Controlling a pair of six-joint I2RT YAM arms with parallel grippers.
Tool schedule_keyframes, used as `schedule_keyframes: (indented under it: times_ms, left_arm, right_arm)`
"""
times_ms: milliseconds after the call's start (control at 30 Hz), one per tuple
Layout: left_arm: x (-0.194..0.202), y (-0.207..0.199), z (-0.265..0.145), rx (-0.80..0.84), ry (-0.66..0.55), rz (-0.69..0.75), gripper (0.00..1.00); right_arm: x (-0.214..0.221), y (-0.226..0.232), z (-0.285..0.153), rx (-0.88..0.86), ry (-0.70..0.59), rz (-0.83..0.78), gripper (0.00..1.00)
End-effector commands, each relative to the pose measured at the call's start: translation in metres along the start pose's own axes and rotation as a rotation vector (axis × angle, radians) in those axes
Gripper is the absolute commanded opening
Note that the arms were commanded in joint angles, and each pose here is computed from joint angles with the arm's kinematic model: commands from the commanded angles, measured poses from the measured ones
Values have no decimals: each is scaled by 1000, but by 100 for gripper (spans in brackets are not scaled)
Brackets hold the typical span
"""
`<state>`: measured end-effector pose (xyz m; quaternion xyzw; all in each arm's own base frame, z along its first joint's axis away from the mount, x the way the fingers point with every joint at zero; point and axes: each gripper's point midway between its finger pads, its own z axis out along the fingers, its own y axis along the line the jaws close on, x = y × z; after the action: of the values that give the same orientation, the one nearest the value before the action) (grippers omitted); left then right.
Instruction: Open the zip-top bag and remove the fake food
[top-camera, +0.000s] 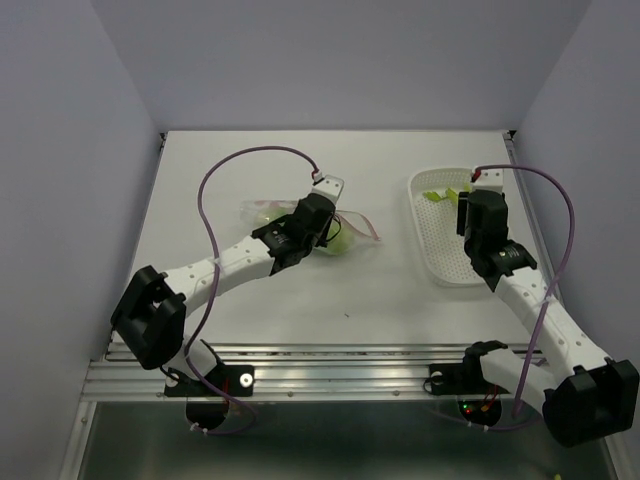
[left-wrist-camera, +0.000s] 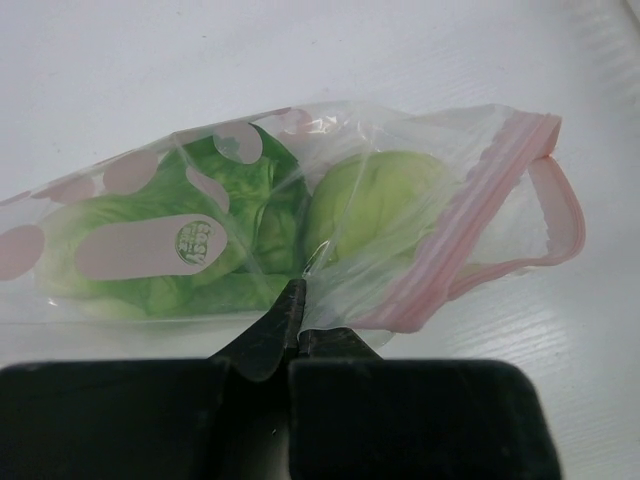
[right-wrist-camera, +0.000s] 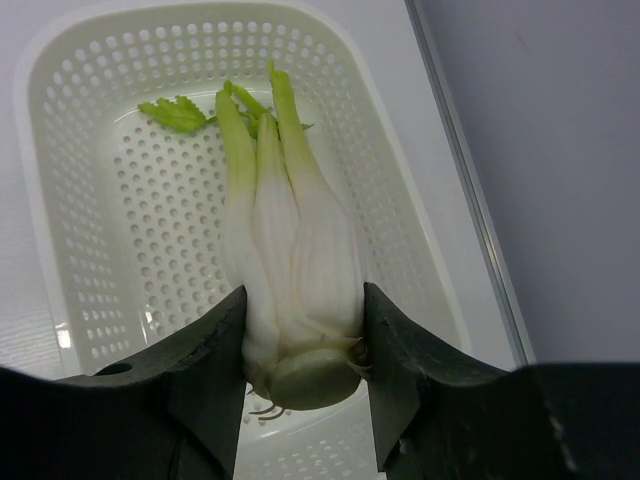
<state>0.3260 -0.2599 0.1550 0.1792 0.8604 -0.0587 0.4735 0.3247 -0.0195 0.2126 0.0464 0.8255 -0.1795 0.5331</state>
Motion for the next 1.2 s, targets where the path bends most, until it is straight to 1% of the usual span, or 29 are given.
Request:
schedule_keyframes:
  times_ms: [0,267,367,467,500,567,600,700,767,800,833,867,1067,1100,1133,1167]
  left_arm:
    - [-21,3,-13,16,-82,-24,0]
    - [-20,4,-17,24,-86,-20,0]
    - [-21,4,-19,27,-91,-22,0]
    - [-21,4,-20,30,-94,-19,0]
    - [-21,4,-20,32,-95,-21,0]
    - [-22,5,-22,32,-98,-21,0]
    - [-22,5,-22,32,-98,-21,0]
    - [-24,5,-23,35,-102,-21,0]
    - [-24,5,-24,36,-101,-21,0]
    - [-25,5,-25,38,-104,-20,0]
    - [-25,5,-25,36,-103,-20,0]
    - [-25,6,-26,35,-103,-20,0]
    - [-24,6,-29,38,-104,-27,0]
    - [-23,6,-30,40,-103,-28,0]
    - [-23,7,-30,38,-101,-29,0]
    - [-24,7,-31,39,-104,-33,0]
  right_arm:
    - [-12,-5,3,27,-55,37,6]
    - [11,-10,15,82,10,24,10]
    - [18,-7,18,76,32,13,11]
    - [21,-8,19,83,37,16,14]
    - [21,-8,18,85,37,16,17]
    - [20,-11,17,97,32,22,21]
    - [19,-13,16,108,29,25,28]
    - [21,-14,13,107,33,32,34]
    - [24,-14,12,108,40,41,40]
    - [28,-14,12,112,50,56,47]
    - [30,-14,12,113,61,58,49]
    - [32,-13,11,115,75,70,58]
    - [37,-14,8,124,95,94,77]
    - [37,-14,7,120,95,102,86]
    - [36,-15,5,118,89,106,90]
    - [35,-15,5,116,85,110,97]
